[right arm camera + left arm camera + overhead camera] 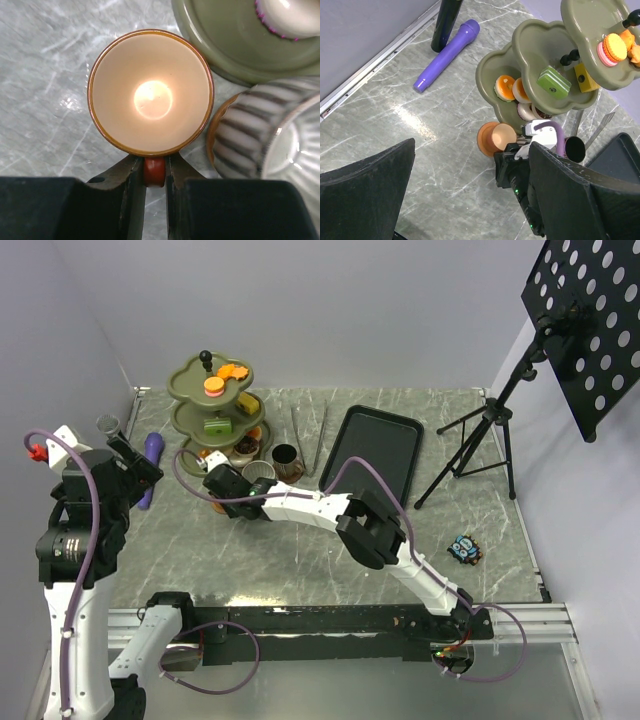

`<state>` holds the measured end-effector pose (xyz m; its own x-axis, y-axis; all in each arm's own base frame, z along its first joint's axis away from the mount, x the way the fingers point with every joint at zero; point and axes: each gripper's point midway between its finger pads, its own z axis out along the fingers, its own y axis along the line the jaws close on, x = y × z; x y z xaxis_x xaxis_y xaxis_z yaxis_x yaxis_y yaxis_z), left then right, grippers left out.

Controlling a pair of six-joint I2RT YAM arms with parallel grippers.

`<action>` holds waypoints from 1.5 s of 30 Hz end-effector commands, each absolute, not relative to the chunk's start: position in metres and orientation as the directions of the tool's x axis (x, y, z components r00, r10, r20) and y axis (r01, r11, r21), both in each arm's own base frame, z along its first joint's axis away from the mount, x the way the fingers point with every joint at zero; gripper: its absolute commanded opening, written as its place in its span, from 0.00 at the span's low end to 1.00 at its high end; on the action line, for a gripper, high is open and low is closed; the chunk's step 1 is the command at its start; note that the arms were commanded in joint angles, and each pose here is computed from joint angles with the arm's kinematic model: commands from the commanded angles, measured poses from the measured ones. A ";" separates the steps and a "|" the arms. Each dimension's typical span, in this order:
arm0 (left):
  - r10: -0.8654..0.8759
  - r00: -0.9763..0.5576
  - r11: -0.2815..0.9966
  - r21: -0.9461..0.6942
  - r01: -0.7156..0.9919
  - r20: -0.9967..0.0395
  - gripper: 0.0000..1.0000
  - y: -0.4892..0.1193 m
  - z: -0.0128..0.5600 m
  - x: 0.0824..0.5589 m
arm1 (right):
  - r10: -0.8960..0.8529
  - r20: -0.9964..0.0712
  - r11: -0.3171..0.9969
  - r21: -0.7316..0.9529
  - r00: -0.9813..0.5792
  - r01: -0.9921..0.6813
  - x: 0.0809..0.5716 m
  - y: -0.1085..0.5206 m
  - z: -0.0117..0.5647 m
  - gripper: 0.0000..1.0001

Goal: Serve the afternoon tea

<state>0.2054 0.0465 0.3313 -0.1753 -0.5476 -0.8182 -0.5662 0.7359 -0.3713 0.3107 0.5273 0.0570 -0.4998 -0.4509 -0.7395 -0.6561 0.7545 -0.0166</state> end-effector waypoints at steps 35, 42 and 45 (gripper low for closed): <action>-0.595 -0.059 0.654 -0.441 -0.614 -0.801 1.00 0.057 0.330 0.202 | -0.239 -0.875 0.722 0.129 -0.421 -0.680 0.282 0.430 0.239 0.89; -0.604 0.033 0.628 -0.501 -0.595 -0.796 1.00 0.061 0.335 0.201 | 0.075 -0.831 0.904 0.290 -0.550 -0.314 0.326 0.278 0.222 0.89; -0.595 0.079 0.626 -0.523 -0.578 -0.800 1.00 0.063 0.346 0.199 | 0.149 -0.869 0.952 0.255 -0.472 -0.169 0.331 0.214 0.242 0.89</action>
